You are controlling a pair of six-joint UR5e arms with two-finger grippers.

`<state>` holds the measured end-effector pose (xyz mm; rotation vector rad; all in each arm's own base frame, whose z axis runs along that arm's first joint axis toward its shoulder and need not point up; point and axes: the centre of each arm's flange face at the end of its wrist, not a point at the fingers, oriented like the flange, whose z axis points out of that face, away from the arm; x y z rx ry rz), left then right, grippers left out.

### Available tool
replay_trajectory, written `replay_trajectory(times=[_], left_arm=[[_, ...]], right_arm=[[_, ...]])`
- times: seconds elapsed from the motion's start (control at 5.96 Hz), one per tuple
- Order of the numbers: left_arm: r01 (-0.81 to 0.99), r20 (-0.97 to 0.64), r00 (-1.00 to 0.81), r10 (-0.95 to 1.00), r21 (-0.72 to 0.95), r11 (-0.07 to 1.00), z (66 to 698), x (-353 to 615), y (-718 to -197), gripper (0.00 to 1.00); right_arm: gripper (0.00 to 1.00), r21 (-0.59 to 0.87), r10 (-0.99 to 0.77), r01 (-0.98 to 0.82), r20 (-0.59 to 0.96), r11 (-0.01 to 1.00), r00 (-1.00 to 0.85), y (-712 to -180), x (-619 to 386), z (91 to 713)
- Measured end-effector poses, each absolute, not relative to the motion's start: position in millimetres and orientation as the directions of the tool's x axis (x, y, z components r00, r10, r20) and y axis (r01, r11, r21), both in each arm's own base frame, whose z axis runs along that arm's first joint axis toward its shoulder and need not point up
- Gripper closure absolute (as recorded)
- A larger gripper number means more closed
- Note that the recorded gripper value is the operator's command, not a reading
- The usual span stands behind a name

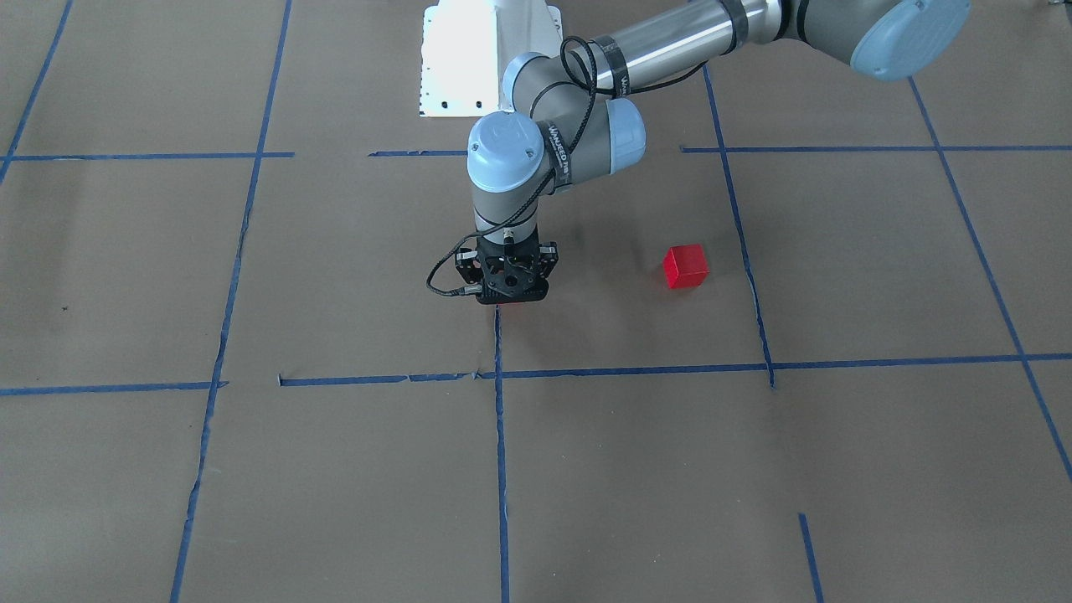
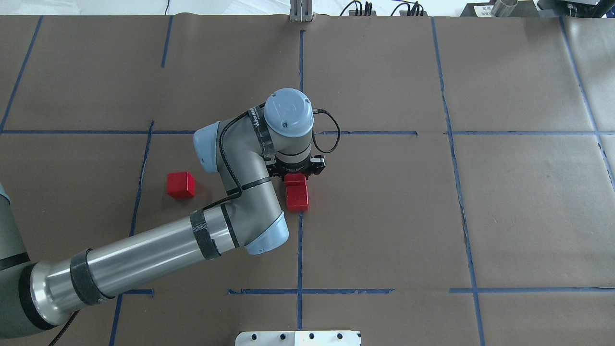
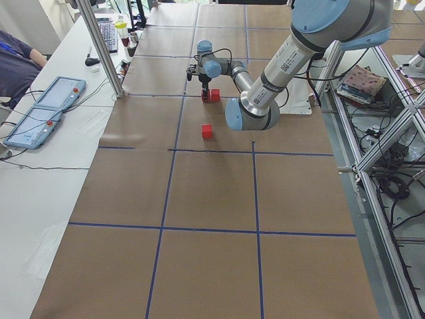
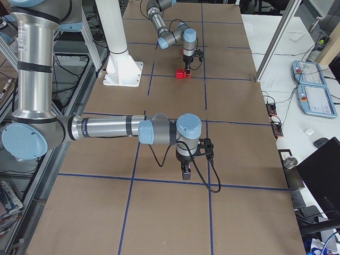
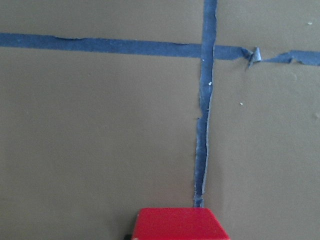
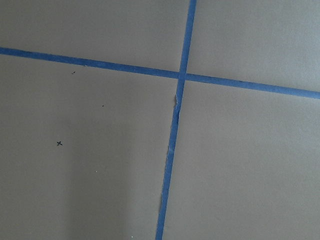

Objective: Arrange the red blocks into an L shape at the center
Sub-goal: 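Set the cube down farther from the robot than the center cube, release, then move the left gripper back over the remaining red cube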

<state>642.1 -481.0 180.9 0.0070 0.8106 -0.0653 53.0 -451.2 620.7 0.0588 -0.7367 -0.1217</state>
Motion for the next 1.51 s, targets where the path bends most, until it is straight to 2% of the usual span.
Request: replay_trajectory(times=[0.17, 0.34, 0.84, 1.17, 1.51], left_arm=[[0.061, -0.726, 0.686, -0.054, -0.017, 0.998, 180.5, 641.6, -480.8, 0.09], [0.061, -0.728, 0.684, -0.052, -0.014, 0.998, 179.3, 640.9, -480.4, 0.01], [-0.001, -0.737, 0.674, 0.050, 0.066, 0.998, 169.7, 594.4, -476.7, 0.00], [-0.035, -0.720, 0.690, 0.078, 0.075, 0.997, 207.8, 482.7, -490.0, 0.01], [0.012, -0.716, 0.698, 0.011, 0.027, 1.000, 257.3, 419.2, -476.1, 0.00]], right_arm=[[0.00, 0.097, -0.132, 0.090, 0.666, 0.991, 0.734, -451.8, 52.9, 620.4], [0.00, 0.098, -0.133, 0.091, 0.666, 0.991, 0.734, -452.1, 52.9, 620.4], [0.00, 0.097, -0.132, 0.090, 0.666, 0.991, 0.734, -452.3, 52.9, 620.6], [0.00, 0.097, -0.132, 0.090, 0.666, 0.991, 0.734, -452.8, 52.9, 620.4], [0.00, 0.098, -0.133, 0.091, 0.667, 0.991, 0.734, -453.0, 52.4, 620.1]])
